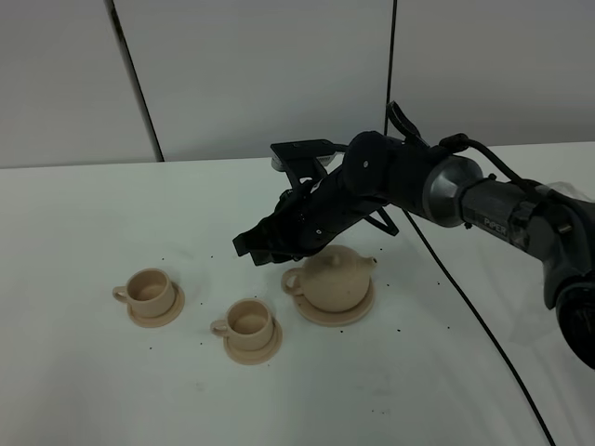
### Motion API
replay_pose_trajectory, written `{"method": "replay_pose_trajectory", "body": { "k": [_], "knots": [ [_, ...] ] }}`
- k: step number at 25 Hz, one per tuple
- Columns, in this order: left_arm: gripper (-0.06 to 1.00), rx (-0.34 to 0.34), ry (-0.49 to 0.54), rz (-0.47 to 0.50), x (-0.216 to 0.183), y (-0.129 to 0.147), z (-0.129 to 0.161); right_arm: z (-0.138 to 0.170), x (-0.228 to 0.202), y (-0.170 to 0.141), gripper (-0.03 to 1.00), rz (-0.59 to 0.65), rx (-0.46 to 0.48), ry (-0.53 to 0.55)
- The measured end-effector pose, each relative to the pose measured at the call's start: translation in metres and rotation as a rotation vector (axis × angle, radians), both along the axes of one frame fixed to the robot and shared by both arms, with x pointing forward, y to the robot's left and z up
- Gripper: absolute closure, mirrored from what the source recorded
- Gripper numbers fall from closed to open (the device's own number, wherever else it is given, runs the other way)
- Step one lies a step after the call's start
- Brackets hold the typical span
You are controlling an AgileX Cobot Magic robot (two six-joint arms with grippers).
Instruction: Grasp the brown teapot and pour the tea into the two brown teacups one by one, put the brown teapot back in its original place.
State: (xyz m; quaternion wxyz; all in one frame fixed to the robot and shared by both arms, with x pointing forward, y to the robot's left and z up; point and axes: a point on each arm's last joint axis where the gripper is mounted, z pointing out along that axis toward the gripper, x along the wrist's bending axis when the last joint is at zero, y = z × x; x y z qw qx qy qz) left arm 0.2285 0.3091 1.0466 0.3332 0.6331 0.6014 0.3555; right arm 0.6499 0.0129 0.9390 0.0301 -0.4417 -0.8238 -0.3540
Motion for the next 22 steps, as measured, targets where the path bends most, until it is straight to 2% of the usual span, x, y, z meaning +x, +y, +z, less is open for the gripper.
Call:
{"method": "replay_pose_trajectory", "body": {
  "k": [14,22],
  "knots": [
    [0.66,0.0,0.0,0.0,0.0,0.0,0.0,-0.003,-0.001,-0.002,0.72,-0.005,-0.042,0.016],
    [0.66,-0.001,0.0,0.001,0.0,0.0,0.0,-0.001,-0.011,0.013,0.72,0.071,-0.108,-0.047]
  ]
}}
